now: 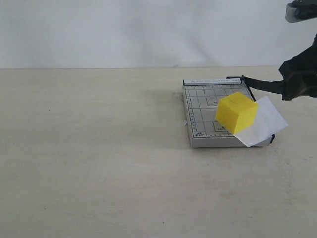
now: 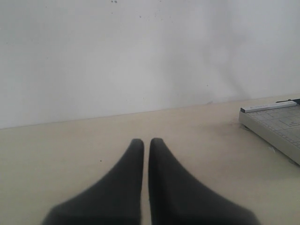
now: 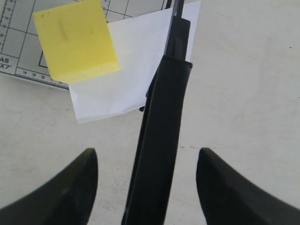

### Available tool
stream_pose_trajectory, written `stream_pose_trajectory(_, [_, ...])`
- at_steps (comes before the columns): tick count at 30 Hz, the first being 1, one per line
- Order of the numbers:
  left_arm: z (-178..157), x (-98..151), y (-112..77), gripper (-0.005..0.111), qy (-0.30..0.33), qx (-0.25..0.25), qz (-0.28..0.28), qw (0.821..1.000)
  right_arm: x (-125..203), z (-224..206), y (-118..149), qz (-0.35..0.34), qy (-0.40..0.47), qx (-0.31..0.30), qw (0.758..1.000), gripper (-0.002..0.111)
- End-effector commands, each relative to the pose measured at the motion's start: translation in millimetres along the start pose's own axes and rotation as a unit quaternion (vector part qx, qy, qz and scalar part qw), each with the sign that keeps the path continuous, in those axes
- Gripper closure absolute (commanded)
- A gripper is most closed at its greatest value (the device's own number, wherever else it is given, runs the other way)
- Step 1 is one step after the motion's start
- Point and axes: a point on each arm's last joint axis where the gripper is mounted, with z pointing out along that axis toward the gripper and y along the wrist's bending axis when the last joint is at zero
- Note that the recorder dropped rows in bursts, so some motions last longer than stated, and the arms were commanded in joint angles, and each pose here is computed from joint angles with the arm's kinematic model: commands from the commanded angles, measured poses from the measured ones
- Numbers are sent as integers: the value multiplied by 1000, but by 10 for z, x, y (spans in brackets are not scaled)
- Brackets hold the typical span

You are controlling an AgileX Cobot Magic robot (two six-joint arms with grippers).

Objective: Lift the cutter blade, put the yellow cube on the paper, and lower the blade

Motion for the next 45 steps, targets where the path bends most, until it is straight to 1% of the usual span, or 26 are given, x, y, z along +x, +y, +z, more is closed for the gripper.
stream_pose_trajectory(1, [-1, 11, -1, 102, 0, 0, -3, 1000, -26, 32, -8, -6, 0, 3, 1000, 50])
stream_pose_trajectory(10, [-1, 11, -1, 102, 0, 0, -3, 1000, -27, 41, -7, -6, 1, 1, 1000, 52])
stream_pose_trajectory(11, [-1, 11, -1, 102, 0, 0, -3, 1000, -28, 41, -4, -4, 1, -1, 1000, 54])
stream_pose_trajectory(15, [-1, 11, -1, 102, 0, 0, -3, 1000, -21, 51, 5, -2, 2, -5, 1000, 73])
stream_pose_trajectory(17, [-1, 11, -1, 102, 0, 0, -3, 1000, -22, 51, 7, -1, 2, -6, 1000, 78])
stream_pose_trajectory(27, [-1, 11, -1, 102, 0, 0, -3, 1000, -1, 60, 24, 11, 10, -15, 1000, 79])
stream_pose_trajectory(31, [-1, 11, -1, 102, 0, 0, -3, 1000, 155, 240, 52, 14, 35, -20, 999, 79])
stream_pose_trajectory(35, [-1, 11, -1, 102, 0, 0, -3, 1000, 394, 502, 93, 18, 56, -23, 998, 79])
stream_pose_trajectory(38, [-1, 11, -1, 102, 0, 0, -3, 1000, 642, 721, 135, 21, 72, -23, 997, 79])
stream_pose_trajectory(42, [-1, 11, -1, 102, 0, 0, -3, 1000, 899, 902, 187, 28, 85, -26, 996, 79])
stream_pose_trajectory(45, [-1, 11, -1, 102, 0, 0, -3, 1000, 1034, 990, 209, 30, 86, -24, 996, 79])
